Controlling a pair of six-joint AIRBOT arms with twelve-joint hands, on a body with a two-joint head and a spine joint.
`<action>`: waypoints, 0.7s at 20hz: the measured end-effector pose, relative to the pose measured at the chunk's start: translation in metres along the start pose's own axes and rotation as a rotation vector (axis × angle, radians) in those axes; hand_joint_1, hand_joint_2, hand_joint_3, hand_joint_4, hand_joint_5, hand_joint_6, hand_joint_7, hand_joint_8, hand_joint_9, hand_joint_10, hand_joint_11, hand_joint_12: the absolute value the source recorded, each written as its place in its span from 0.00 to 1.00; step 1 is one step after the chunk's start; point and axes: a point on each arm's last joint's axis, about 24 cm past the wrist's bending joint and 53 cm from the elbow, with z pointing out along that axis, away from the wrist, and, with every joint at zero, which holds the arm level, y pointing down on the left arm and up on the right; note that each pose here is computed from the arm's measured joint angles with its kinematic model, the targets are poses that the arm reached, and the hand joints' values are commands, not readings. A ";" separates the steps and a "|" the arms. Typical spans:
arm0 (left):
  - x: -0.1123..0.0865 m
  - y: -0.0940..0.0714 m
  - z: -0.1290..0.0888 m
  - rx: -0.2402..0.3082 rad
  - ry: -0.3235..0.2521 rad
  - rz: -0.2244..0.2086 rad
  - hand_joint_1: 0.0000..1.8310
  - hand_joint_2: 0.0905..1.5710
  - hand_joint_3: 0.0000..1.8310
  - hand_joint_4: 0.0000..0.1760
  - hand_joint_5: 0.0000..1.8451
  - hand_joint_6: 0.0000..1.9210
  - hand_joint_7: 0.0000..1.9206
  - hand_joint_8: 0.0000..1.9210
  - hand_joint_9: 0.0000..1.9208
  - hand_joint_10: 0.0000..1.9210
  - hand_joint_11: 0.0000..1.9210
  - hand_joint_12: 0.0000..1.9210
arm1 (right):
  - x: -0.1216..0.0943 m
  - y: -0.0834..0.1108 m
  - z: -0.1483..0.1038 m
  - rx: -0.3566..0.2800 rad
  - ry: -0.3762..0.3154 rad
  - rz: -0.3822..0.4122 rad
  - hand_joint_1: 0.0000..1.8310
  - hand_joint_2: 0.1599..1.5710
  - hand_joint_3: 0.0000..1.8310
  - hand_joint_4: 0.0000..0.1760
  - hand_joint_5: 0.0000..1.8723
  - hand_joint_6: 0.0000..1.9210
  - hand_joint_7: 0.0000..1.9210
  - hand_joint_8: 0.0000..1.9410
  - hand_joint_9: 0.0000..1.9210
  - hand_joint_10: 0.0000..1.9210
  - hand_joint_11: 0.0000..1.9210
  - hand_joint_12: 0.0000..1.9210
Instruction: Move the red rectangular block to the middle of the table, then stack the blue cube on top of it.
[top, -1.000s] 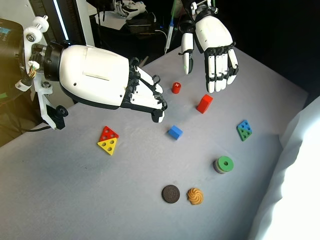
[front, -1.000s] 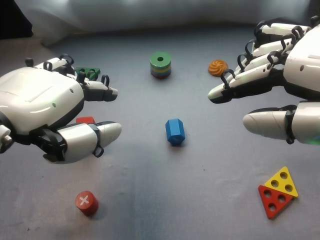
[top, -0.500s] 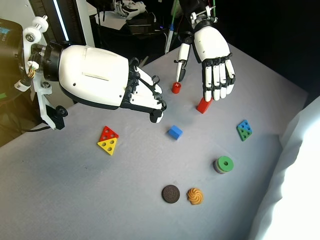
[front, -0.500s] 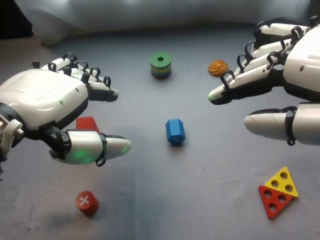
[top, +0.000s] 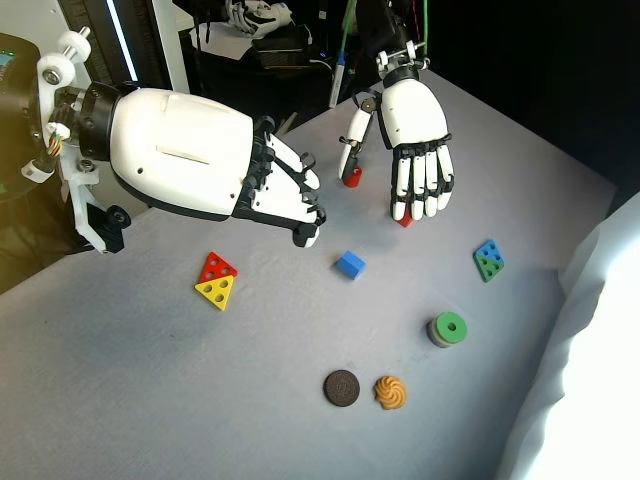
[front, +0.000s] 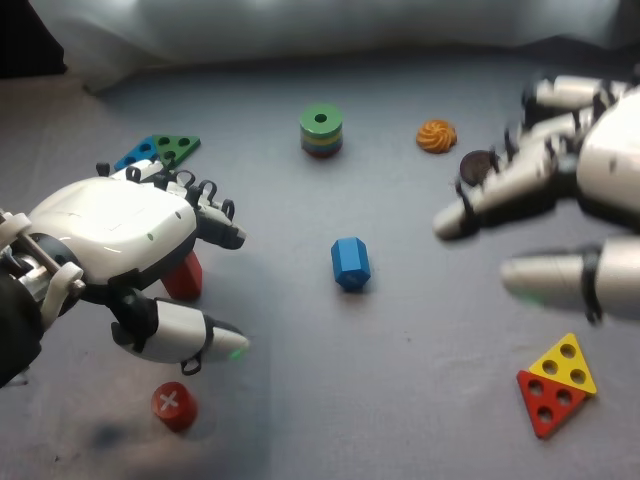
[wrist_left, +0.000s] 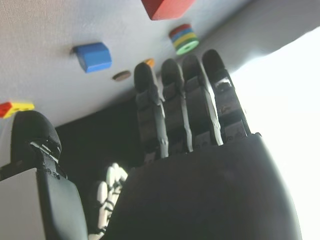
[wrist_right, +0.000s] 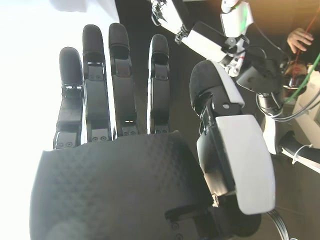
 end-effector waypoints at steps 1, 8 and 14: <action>0.002 0.002 0.002 -0.003 0.002 0.001 0.34 0.57 0.00 0.00 0.32 0.00 0.23 0.00 0.18 0.01 0.00 0.45 | 0.005 -0.003 0.000 0.011 0.016 -0.012 0.12 0.85 0.00 0.00 0.31 0.01 0.34 0.01 0.25 0.18 0.00 0.70; -0.005 0.011 0.013 -0.010 -0.032 -0.005 0.35 0.56 0.00 0.00 0.34 0.00 0.24 0.00 0.18 0.00 0.00 0.43 | -0.008 0.006 0.000 -0.023 -0.030 -0.022 0.11 0.85 0.00 0.00 0.31 0.01 0.35 0.00 0.25 0.19 0.00 0.72; -0.010 0.015 0.016 -0.019 -0.047 -0.012 0.37 0.55 0.00 0.00 0.35 0.00 0.25 0.00 0.19 0.00 0.00 0.45 | -0.011 0.001 0.000 -0.002 -0.044 0.042 0.15 0.84 0.00 0.00 0.32 0.01 0.36 0.01 0.26 0.19 0.00 0.73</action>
